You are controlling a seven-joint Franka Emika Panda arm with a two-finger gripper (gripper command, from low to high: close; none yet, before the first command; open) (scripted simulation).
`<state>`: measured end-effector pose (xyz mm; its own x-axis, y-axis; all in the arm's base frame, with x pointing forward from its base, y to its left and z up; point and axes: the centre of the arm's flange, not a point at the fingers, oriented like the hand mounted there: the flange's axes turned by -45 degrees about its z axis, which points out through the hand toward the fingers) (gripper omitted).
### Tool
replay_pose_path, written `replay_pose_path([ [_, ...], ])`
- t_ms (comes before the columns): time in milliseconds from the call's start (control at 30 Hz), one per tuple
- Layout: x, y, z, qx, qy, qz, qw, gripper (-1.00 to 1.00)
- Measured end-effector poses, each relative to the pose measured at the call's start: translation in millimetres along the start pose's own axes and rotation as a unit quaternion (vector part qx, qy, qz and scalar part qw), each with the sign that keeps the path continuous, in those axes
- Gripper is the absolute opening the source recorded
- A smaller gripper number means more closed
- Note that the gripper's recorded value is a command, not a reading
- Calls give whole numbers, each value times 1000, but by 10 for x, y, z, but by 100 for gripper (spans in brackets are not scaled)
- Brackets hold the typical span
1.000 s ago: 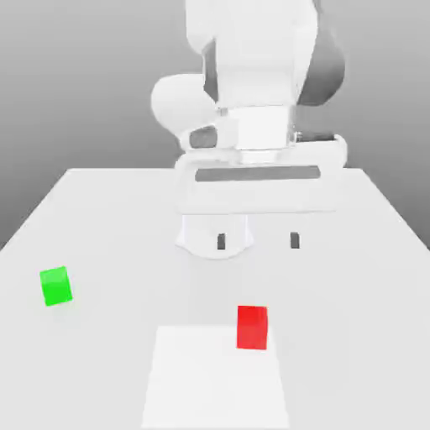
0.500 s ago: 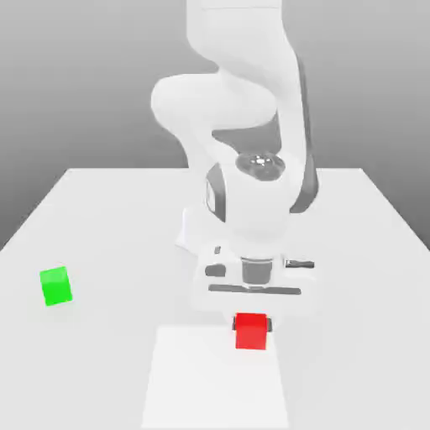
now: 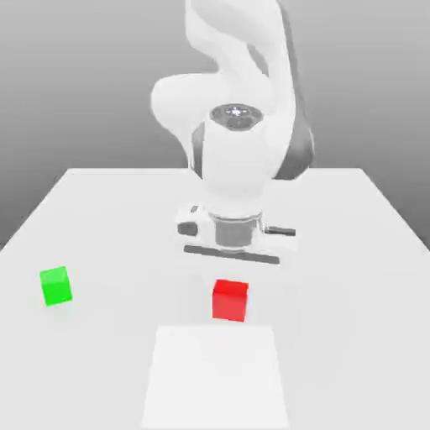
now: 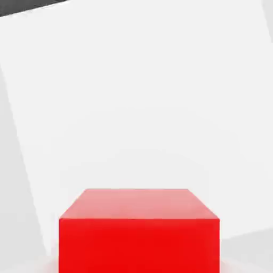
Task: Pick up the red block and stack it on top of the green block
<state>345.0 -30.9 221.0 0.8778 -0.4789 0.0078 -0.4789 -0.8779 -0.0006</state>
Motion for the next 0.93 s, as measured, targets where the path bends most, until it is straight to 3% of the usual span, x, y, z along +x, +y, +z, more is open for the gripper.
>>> replay_pose_path([
  [233,389,1328,-139,-1,2,300,954,-100],
  [533,117,3053,-194,0,-1,628,779,-100],
  [833,78,3162,323,0,-2,647,763,-100],
  [867,63,3166,380,-1,-2,648,762,100],
  [933,63,3166,380,-1,-2,648,762,100],
])
